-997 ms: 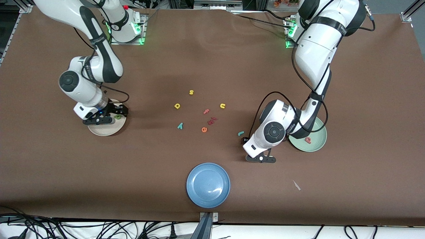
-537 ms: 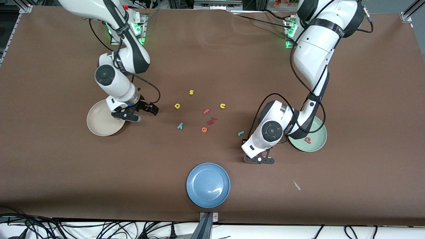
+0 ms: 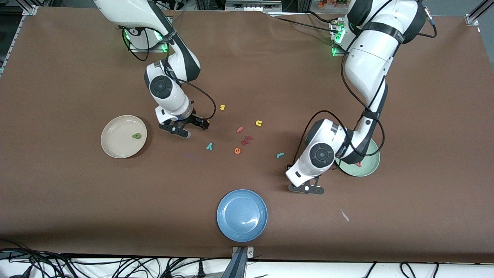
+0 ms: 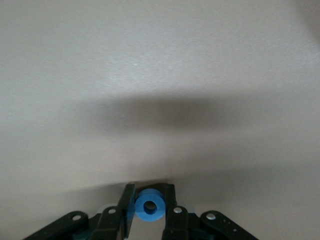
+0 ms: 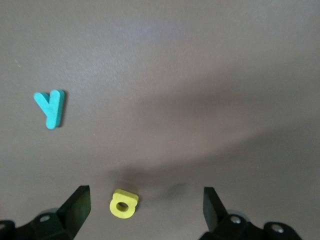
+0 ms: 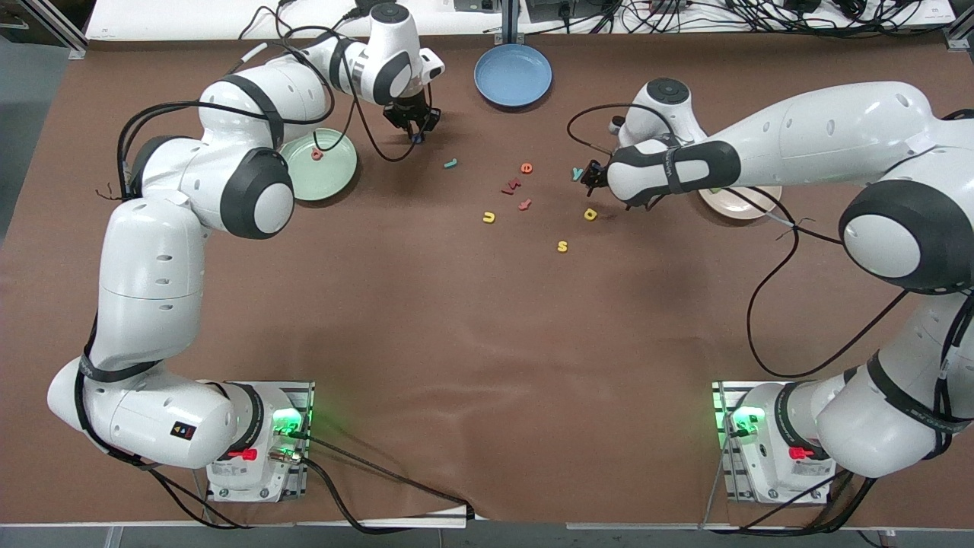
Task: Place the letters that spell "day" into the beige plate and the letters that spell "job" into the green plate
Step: 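Grasp the yellow a with the right gripper while the left gripper grasps blue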
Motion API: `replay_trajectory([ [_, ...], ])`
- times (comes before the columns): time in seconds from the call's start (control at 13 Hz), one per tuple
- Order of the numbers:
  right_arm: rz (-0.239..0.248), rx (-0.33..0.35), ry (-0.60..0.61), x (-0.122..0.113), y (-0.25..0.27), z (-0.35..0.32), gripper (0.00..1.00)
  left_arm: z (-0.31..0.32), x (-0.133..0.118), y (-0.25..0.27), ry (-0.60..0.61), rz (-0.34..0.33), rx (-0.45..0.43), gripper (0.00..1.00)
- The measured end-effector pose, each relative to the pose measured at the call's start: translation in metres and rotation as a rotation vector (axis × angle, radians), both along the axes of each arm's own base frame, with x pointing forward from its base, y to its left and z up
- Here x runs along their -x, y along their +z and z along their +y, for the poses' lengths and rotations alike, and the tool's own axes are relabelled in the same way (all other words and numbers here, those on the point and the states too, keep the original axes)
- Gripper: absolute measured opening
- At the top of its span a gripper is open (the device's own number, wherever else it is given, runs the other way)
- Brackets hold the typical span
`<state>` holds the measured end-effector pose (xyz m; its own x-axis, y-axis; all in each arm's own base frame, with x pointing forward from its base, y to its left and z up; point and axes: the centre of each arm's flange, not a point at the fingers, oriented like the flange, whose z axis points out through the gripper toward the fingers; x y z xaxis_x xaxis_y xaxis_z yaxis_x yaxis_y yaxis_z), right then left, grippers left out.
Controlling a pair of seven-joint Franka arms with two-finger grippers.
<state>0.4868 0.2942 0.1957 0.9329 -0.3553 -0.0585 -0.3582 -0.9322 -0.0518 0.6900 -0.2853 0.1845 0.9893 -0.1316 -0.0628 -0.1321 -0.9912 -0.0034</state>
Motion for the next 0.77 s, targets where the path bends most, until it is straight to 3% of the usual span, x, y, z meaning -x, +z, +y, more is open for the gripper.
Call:
replay_trajectory([
  [0.46, 0.022, 0.013, 0.0, 0.009, -0.023, 0.028, 0.96, 0.052, -0.004, 0.056, -0.126, 0.125, -0.044, 0.26],
  [0.77, 0.027, 0.015, 0.0, 0.011, -0.027, 0.03, 0.83, 0.124, -0.013, 0.054, -0.224, 0.162, -0.087, 0.26],
])
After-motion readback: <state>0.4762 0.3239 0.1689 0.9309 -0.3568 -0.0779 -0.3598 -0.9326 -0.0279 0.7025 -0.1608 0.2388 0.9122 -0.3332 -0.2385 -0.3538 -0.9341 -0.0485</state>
